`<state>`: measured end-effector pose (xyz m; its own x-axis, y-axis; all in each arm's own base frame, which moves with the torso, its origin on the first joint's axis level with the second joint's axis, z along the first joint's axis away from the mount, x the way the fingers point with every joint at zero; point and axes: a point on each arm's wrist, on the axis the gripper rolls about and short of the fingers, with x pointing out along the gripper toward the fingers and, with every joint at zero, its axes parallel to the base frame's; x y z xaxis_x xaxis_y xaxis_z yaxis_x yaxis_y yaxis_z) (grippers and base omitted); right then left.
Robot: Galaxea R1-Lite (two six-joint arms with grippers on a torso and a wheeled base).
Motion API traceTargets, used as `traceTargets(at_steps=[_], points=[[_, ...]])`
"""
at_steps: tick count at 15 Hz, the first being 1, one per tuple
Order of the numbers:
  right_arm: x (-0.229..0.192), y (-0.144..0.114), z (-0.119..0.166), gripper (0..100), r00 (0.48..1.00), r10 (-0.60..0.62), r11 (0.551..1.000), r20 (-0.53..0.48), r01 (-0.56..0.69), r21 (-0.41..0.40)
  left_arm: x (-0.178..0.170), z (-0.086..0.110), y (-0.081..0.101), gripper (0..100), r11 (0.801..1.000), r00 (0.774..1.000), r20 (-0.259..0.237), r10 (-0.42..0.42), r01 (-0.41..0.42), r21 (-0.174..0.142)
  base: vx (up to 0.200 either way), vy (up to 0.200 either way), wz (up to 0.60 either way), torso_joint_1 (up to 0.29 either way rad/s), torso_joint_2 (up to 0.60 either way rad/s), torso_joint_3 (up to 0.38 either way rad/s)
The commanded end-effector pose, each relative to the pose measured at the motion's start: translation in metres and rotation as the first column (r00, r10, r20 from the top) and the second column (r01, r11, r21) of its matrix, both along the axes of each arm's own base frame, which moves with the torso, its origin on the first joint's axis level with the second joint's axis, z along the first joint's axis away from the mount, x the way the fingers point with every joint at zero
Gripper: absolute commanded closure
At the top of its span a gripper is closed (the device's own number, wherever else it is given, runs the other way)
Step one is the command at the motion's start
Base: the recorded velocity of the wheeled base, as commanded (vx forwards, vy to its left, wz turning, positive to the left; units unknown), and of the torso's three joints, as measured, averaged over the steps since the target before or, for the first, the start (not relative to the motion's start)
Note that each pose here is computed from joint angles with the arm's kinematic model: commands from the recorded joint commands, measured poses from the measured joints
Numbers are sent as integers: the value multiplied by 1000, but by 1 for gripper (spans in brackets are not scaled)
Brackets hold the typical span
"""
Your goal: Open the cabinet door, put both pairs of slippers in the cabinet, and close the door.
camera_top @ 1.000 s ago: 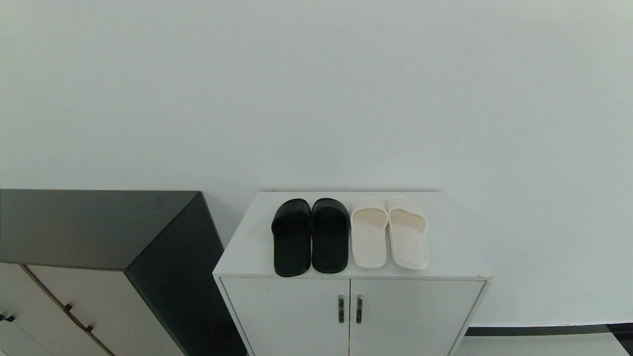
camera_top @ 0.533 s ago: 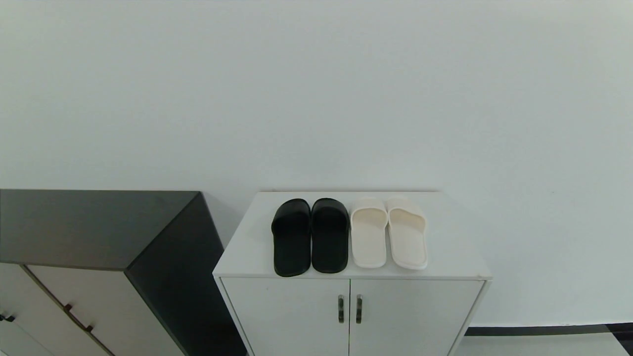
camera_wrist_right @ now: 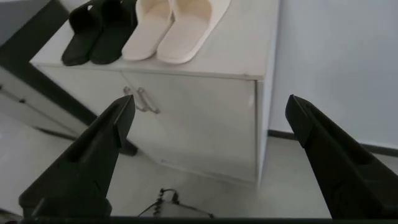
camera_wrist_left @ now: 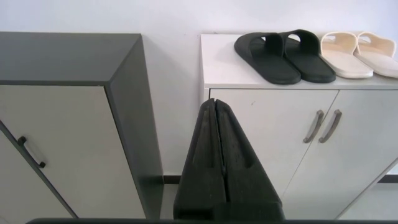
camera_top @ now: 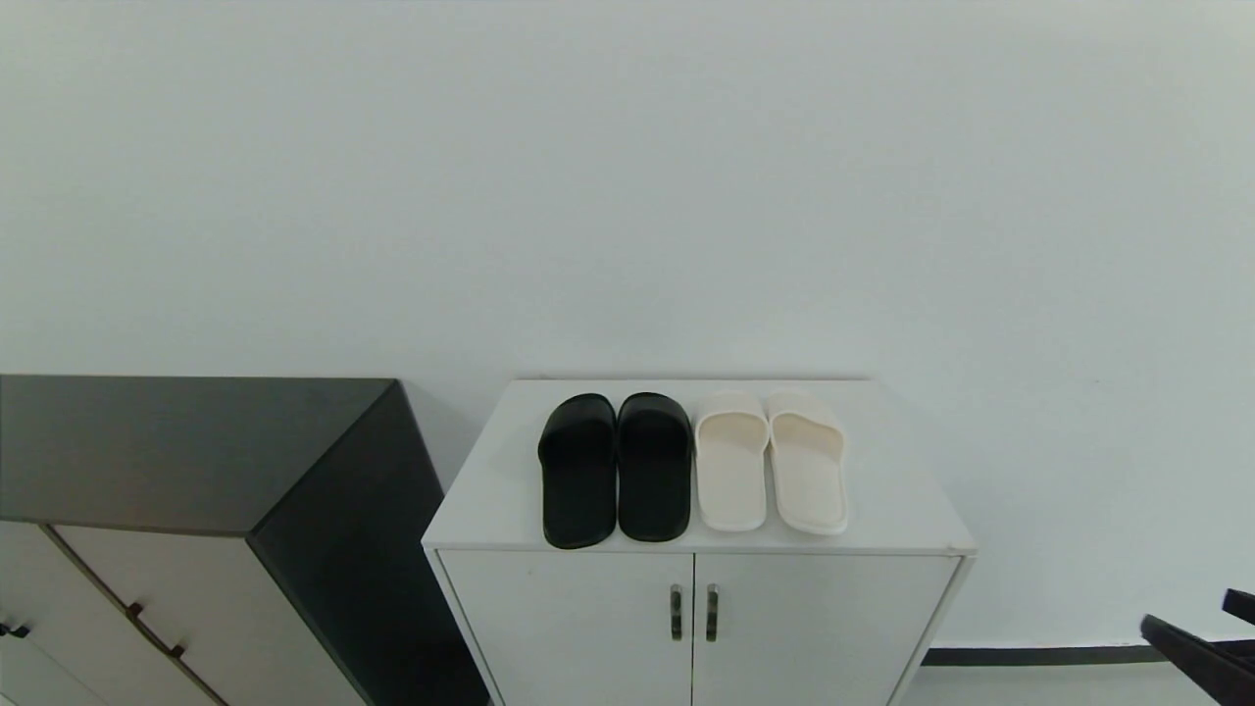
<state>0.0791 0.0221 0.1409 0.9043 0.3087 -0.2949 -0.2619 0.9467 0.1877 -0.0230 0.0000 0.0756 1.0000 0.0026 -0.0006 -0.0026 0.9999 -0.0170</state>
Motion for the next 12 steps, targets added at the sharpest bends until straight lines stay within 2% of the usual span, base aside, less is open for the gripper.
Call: traceTargets(at_steps=[1, 2, 5, 7, 12], points=[[39, 32, 5, 0, 990, 78, 997, -116, -77, 16, 0, 0, 0, 100, 1000, 1000, -2, 1, -1, 0, 0, 0, 0, 0, 0, 0], [44, 45, 9, 0, 989, 95, 995, -115, -93, 20, 0, 0, 0, 100, 1000, 1000, -4, 1, -1, 0, 0, 0, 0, 0, 0, 0], [56, 87, 15, 0, 992, 87, 994, -95, -92, -52, 1, 0, 0, 100, 1000, 1000, -9, -1, 1, 0, 0, 0, 0, 0, 0, 0], [72, 113, 17, 0, 995, 83, 995, -51, -85, -53, 1, 0, 0, 100, 1000, 1000, -9, -1, 1, 0, 0, 0, 0, 0, 0, 0], [116, 153, -2, 0, 997, -81, 992, 5, 81, -102, 1, 1, 0, 100, 1000, 1000, -21, -3, 3, 0, 0, 0, 0, 0, 0, 0]])
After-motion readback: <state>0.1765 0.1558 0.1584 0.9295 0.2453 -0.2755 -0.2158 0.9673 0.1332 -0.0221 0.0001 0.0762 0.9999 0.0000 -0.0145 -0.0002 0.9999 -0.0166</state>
